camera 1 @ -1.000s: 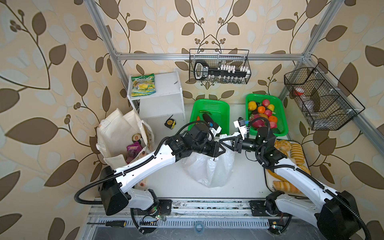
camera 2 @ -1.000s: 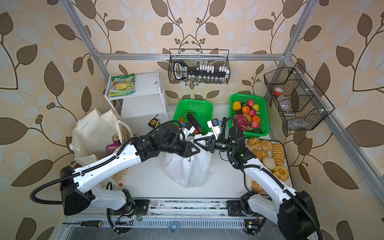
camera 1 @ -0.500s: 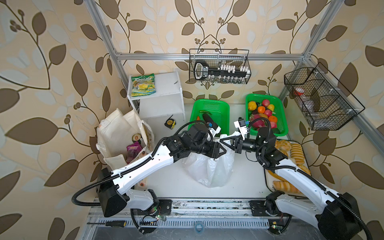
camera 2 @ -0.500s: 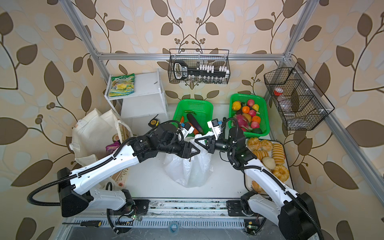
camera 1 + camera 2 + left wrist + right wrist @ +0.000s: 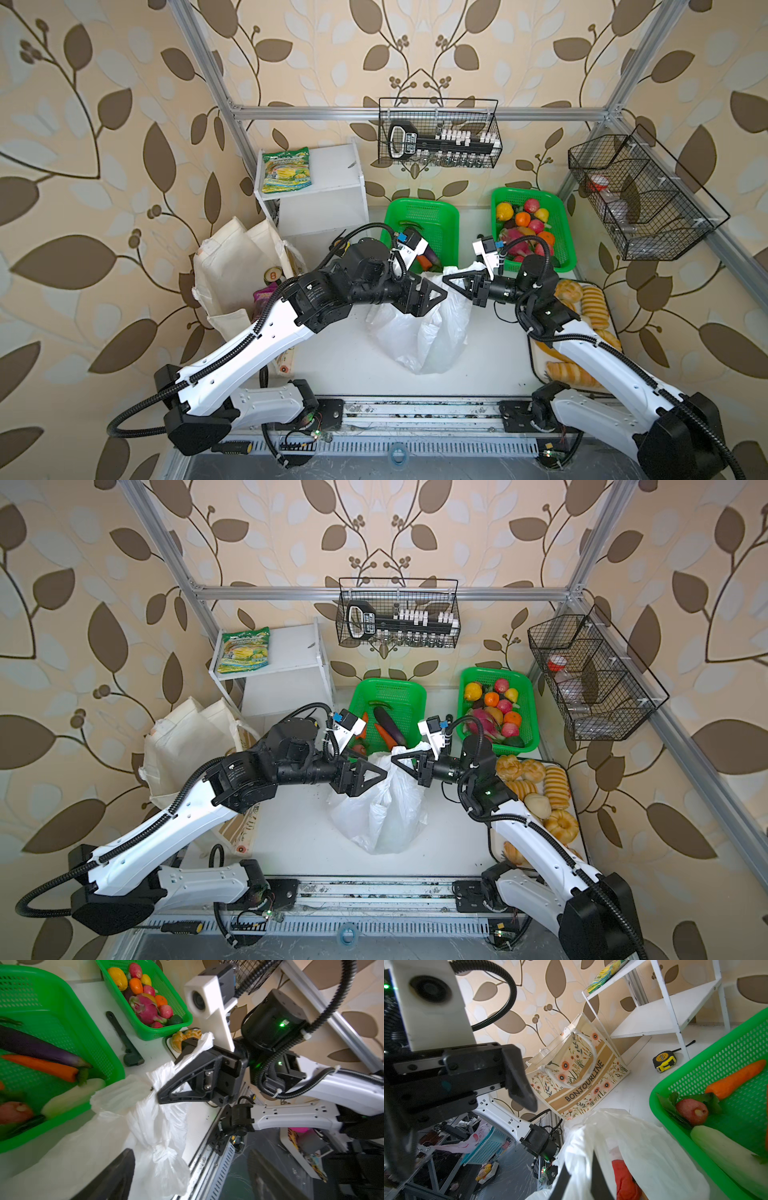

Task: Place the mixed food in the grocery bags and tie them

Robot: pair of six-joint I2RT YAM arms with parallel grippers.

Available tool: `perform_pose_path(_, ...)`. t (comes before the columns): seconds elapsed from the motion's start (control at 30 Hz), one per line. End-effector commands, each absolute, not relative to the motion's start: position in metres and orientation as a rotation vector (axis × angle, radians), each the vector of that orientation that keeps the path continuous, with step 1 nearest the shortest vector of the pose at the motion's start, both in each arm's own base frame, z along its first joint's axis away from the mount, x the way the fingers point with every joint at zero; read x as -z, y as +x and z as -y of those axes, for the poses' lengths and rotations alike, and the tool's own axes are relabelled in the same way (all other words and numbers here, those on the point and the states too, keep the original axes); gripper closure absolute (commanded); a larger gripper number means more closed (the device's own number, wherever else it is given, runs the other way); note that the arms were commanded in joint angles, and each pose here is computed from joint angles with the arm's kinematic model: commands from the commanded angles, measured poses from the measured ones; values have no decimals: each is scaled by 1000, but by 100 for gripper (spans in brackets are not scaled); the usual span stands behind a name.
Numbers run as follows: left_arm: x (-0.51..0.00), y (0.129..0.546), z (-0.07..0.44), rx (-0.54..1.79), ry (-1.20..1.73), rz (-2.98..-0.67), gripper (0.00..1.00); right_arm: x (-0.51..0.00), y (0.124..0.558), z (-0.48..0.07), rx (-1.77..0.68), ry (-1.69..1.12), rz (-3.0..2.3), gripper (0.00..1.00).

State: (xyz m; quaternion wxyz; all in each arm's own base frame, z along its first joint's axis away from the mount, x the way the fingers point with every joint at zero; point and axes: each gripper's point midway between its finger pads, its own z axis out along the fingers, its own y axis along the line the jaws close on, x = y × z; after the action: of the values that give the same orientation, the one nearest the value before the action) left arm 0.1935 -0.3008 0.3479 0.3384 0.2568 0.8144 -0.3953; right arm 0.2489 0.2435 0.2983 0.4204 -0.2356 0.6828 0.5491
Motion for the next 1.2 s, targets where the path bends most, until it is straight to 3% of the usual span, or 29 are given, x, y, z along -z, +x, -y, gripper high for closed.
perform_pose_path(0.0, -337, 208, 285, 840, 693, -2155, 8, -314, 234, -245, -1432, -673, -1632, 88)
perform_pose_path(0.17, -314, 209, 287, 778, 763, -2218, 1, -313, 237, -242, -1457, -664, -1664, 88)
perform_pose_path(0.37, -277, 198, 299, 732, 868, -2276, 1, -307, 245, -239, -1444, -603, -1702, 88)
perform_pose_path(0.73, -234, 224, 278, 198, 879, -2289, 3, -310, 249, -239, -1467, -575, -1704, 88)
perform_pose_path(0.8, -229, 228, 269, 112, 868, -2301, 10, -310, 249, -239, -1468, -573, -1704, 89)
perform_pose_path(0.93, -234, 235, 248, 26, 777, -2275, 37, -306, 248, -238, -1462, -582, -1718, 90)
perform_pose_path(1.03, -244, 232, 245, 89, 733, -2227, 59, -304, 251, -237, -1456, -577, -1723, 91)
perform_pose_path(1.17, -258, 230, 242, 164, 673, -2169, 77, -304, 253, -237, -1454, -569, -1728, 93)
